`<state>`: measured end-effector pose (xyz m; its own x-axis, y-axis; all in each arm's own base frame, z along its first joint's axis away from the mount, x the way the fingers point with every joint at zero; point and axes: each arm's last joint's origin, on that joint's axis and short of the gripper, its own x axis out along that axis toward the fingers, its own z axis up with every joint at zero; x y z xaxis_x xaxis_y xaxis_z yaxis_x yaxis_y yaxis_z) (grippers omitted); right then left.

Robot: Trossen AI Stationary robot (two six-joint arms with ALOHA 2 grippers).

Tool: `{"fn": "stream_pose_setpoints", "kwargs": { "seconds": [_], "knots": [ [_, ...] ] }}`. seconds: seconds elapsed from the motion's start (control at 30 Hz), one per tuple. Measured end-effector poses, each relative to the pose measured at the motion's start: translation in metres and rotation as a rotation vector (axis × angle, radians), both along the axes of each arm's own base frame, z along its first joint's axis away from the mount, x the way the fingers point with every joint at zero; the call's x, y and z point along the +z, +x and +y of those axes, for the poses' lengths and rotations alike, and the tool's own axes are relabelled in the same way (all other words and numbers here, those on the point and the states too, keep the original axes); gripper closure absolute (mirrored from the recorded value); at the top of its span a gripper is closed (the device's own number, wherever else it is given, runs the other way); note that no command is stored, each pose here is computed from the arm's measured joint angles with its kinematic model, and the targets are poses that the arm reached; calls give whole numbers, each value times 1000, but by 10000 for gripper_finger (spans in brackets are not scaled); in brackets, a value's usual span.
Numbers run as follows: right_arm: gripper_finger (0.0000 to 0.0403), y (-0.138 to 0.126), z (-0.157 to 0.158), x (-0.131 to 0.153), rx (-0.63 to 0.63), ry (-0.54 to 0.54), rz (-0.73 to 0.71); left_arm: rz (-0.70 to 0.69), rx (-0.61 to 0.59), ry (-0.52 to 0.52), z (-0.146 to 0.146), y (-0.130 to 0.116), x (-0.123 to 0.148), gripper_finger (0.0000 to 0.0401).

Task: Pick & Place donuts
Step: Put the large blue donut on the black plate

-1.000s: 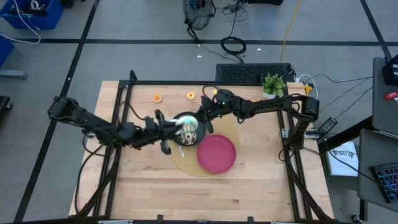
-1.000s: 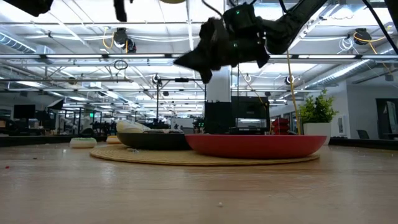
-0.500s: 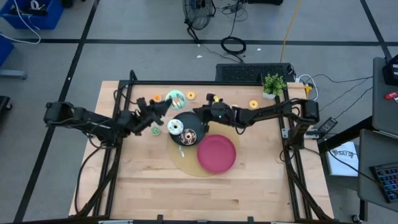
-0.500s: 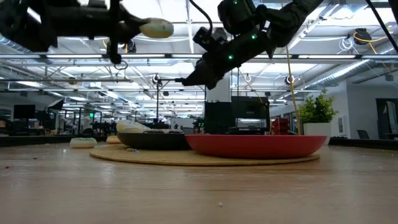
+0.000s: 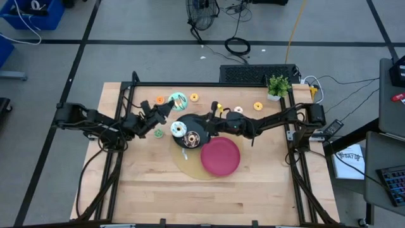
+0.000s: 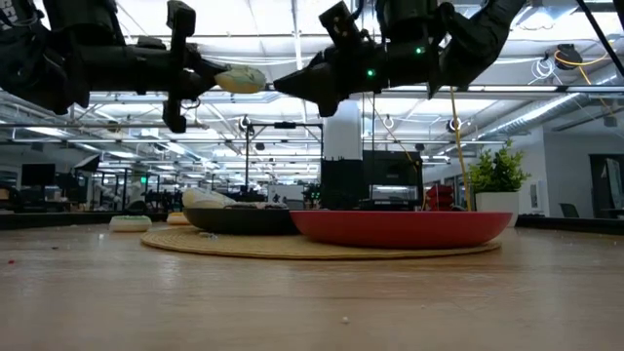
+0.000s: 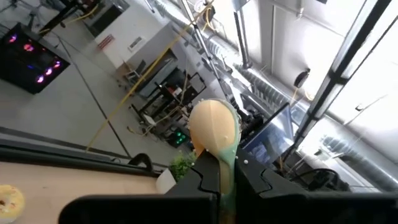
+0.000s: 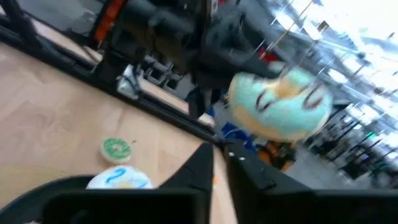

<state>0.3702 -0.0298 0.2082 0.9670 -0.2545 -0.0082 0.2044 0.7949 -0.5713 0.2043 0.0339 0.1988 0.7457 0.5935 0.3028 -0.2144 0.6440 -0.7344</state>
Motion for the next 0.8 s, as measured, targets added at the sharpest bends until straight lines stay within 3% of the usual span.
{"fn": "stream_pose_setpoints", "kwargs": {
  "seconds": [0.27, 0.37, 0.53, 0.8],
  "knots": [
    [182, -1, -9, 10, 8, 7, -108, -12, -11, -1, 0, 0, 1, 382],
    [132, 2, -15, 19, -6, 25, -153, -17, -12, 0, 0, 0, 1, 388],
    [92, 17, -23, 22, -14, 92, -165, -39, -38, 16, -1, 1, 4, 387],
    [74, 37, -27, 10, -52, -6, -119, -29, -44, 40, -1, 6, 9, 388]
  ]
}}
